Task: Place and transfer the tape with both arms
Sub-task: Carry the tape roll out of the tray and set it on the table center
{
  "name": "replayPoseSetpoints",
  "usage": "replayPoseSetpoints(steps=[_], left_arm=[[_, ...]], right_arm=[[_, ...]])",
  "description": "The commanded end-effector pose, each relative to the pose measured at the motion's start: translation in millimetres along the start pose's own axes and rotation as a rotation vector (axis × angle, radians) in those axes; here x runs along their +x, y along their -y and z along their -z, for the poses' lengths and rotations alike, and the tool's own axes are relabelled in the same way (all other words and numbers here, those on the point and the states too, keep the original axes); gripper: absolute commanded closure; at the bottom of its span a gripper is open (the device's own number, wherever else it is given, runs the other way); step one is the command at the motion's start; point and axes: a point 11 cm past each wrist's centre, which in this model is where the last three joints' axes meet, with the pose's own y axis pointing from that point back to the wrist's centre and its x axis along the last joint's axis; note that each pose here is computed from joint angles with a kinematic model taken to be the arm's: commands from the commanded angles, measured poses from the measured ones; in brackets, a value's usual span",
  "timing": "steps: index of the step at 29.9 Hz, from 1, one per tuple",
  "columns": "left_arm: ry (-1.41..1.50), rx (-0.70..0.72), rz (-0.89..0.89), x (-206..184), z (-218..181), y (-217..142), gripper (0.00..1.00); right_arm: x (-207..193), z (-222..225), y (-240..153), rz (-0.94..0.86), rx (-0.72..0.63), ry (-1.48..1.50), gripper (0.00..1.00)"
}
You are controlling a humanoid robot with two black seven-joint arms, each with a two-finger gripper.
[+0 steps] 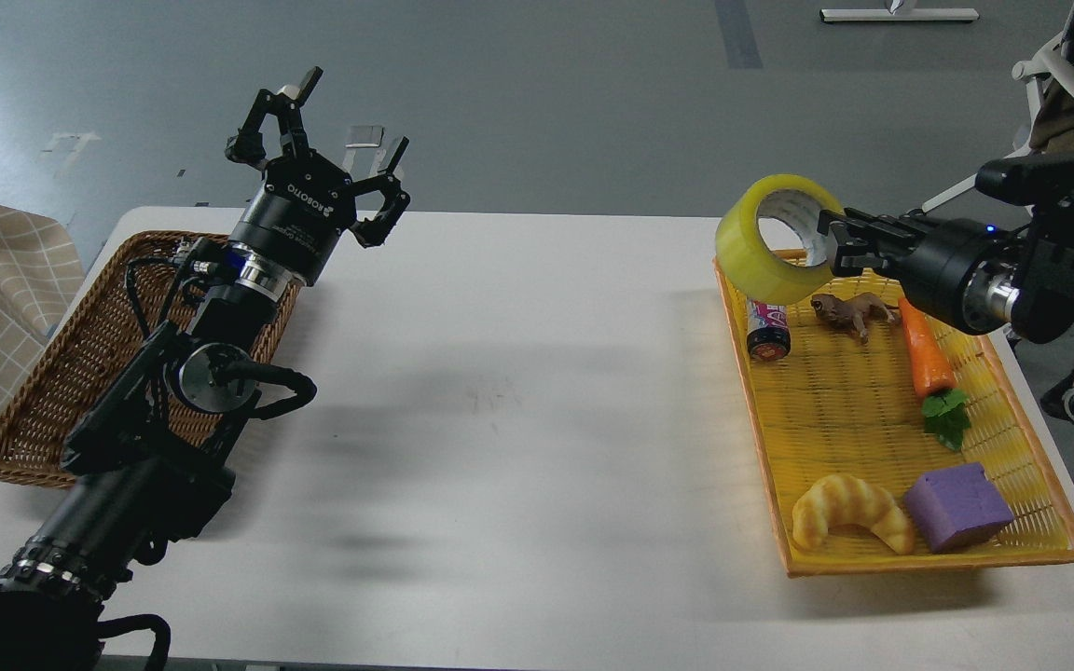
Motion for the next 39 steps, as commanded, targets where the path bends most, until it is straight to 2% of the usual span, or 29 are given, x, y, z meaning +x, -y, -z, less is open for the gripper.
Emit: replayPoseSetpoints(steps=[1, 12, 23, 39], left_arm=[[0.001, -0.002, 0.006, -1.6, -1.0, 2.1, 0.02], [-0.006, -0.004, 0.014, -5.1, 1.1, 3.1, 0.02], [-0.007, -0.005, 0.017, -6.3, 1.1, 4.0, 0.02], [-0.011, -0.008, 0.020, -8.0, 1.8, 4.7, 0.02]], right_arm=[[-5.1, 26.9, 18.5, 0.037, 0.057, -0.038, 1.00], [-40.0, 99.5, 66.7, 0.157, 0.183, -0.094, 1.00], [-74.1, 152.0, 96.3, 0.252, 0.250, -0.114, 1.00], [-110.9, 184.2, 109.9, 0.341, 0.278, -0.145, 1.00]])
